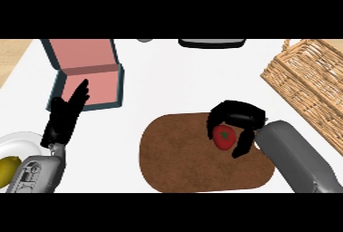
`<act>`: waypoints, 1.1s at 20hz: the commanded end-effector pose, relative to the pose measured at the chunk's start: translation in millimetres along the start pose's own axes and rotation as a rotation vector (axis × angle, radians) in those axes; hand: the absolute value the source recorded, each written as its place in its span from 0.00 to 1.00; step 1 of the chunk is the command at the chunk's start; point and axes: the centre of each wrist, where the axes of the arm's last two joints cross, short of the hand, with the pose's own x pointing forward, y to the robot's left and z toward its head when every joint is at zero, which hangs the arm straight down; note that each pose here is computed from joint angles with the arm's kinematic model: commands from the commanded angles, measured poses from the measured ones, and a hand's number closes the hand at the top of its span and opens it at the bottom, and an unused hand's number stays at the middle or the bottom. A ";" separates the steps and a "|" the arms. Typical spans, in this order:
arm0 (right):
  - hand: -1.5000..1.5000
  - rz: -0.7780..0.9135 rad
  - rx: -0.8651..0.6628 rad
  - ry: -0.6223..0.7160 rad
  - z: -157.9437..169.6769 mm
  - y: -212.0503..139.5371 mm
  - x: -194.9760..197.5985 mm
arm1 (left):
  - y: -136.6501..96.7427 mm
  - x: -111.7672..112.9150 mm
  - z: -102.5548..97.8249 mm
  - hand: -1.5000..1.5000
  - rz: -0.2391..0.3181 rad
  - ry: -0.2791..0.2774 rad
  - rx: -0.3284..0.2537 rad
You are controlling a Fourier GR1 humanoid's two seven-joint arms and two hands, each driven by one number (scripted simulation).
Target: Pick the tomato from the cutting board and place it in the basket
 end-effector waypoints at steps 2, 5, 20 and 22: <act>1.00 0.077 -0.008 -0.081 -1.4 9.5 2.9 | 2.5 6.4 -6.7 0.50 0.005 0.001 0.007; 1.00 0.152 -0.019 0.047 2.3 8.7 0.3 | 7.6 7.7 4.8 0.50 0.016 -0.013 0.002; 1.00 0.249 -0.187 0.633 46.9 45.2 82.1 | 28.1 -22.0 7.5 0.50 0.015 0.038 0.039; 1.00 0.187 -0.240 0.595 52.9 33.6 104.8 | 14.3 -6.1 5.3 0.50 0.022 0.015 0.042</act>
